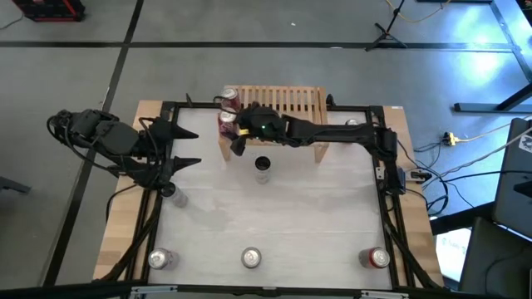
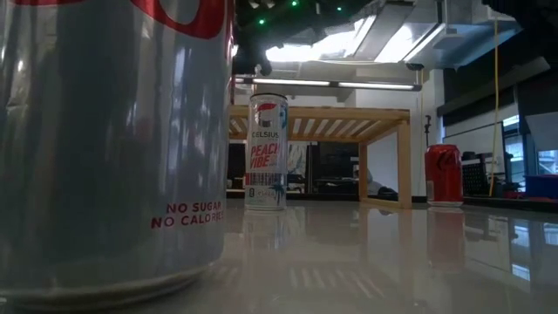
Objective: Place canned beverage on shelf
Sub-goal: Put the red soda can on the shelf aligned with the red soda can
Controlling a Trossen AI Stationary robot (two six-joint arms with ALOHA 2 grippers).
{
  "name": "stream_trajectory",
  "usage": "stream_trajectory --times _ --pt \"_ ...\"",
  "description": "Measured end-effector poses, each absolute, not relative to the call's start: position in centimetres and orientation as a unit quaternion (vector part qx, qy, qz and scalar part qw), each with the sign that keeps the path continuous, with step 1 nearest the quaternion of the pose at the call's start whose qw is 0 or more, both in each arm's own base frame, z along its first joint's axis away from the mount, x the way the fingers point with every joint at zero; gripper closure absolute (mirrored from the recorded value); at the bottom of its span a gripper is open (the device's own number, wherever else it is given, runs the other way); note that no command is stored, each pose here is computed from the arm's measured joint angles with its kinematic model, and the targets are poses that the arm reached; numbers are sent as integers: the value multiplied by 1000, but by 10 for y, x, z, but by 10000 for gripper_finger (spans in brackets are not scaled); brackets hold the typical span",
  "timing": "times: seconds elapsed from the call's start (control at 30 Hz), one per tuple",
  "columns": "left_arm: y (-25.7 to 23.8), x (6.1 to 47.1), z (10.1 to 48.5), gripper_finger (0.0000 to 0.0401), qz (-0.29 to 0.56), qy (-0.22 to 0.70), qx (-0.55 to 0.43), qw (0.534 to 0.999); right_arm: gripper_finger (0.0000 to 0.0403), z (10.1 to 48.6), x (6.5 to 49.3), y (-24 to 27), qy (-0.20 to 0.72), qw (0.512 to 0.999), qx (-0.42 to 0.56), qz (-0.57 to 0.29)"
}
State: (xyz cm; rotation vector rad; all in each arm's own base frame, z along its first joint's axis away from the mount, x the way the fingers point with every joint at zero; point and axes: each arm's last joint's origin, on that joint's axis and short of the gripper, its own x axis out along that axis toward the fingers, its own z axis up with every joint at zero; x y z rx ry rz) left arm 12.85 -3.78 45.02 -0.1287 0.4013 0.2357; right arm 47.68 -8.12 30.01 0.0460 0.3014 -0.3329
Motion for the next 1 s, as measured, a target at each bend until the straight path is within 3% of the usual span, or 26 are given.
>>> stream_trajectory --times 0.43,0.67,0.87,1.0 --pt "-38 129 451 73 116 195 -66 972 125 291 480 -84 175 965 15 -194" --pt "-38 129 451 73 113 193 -68 972 17 296 480 -84 160 966 15 -201" --pt "-38 129 451 73 112 193 -68 972 42 301 477 -83 157 967 11 -203" --pt "-38 129 451 73 112 193 -68 972 60 324 462 -81 162 964 -14 -212"
